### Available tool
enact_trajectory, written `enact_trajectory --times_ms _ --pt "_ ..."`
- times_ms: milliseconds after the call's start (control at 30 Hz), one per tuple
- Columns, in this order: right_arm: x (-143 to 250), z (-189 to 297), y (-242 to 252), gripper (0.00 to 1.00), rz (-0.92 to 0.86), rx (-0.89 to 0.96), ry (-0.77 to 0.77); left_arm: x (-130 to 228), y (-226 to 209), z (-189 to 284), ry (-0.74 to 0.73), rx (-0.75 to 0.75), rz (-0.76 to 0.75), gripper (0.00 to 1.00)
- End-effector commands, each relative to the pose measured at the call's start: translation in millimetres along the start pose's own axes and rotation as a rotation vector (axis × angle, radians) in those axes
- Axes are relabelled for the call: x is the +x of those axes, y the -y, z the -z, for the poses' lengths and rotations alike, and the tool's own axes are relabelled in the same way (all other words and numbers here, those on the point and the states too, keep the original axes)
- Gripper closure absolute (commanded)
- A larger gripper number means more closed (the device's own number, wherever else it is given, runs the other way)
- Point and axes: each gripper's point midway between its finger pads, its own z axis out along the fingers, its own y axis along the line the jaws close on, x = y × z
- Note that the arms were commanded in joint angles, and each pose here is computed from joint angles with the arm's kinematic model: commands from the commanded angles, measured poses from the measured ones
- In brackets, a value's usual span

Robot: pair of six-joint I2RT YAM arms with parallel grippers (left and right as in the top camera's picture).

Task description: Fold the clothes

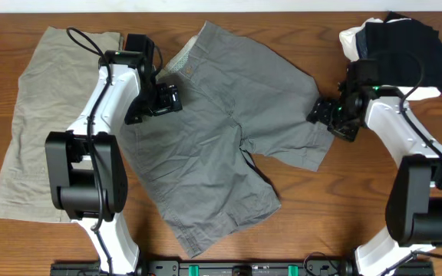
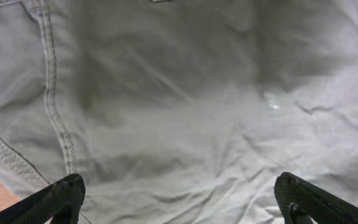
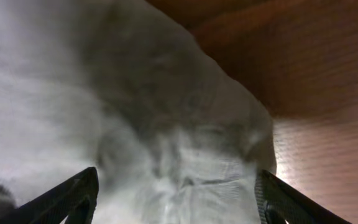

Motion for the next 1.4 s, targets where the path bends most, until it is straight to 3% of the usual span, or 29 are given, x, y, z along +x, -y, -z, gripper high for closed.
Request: enact_trajectory --times_ms 0,167,233,300,400,467,600,767,933,1100,1133,1167,1233,1367 --pt "16 -14 0 0.23 -0.088 -0.036 -0.056 0 0 -2 -0.004 0.001 0.010 0.02" --pt "21 -27 7 0.27 -0.093 -0.038 -0.043 0 2 -3 -0.001 0.002 0.006 0.03" --pt "18 -31 7 0.33 -0.084 -0.053 -0.020 -1 2 -4 0.002 0.003 0.005 0.03" --pt "11 -31 4 0.49 -0.066 -0.063 0.011 -1 3 -4 0.003 0.004 0.003 0.04" --pt "-3 -28 -6 0.83 -0.036 -0.109 0.069 0 3 -5 0.003 0.004 0.001 0.04" --pt "-12 -22 -19 0.99 -0.010 -0.166 0.106 0 4 -5 0.003 0.005 -0.001 0.04" --pt "-22 1 -45 0.99 0.080 -0.265 0.172 1 6 -5 0.003 0.005 -0.007 0.04" --pt "-14 35 -78 0.99 0.349 -0.273 0.275 1 12 -6 0.008 0.008 -0.021 0.05" --pt "31 43 -131 0.99 0.739 -0.275 0.315 2 20 -6 0.013 0.012 -0.041 0.05" --pt "84 17 -146 0.99 0.947 -0.134 0.265 1 26 -7 0.025 0.018 -0.056 0.05" --pt "90 14 -147 0.96 0.964 -0.114 0.261 1 26 -7 0.025 0.018 -0.055 0.05" --pt "97 13 -149 0.79 0.985 -0.097 0.260 1 26 -7 0.025 0.018 -0.055 0.05" --pt "104 12 -151 0.29 1.008 -0.082 0.258 1 26 -7 0.026 0.018 -0.055 0.06" --pt "107 13 -152 0.14 1.012 -0.085 0.257 -1 27 -7 0.033 0.020 -0.056 0.06"
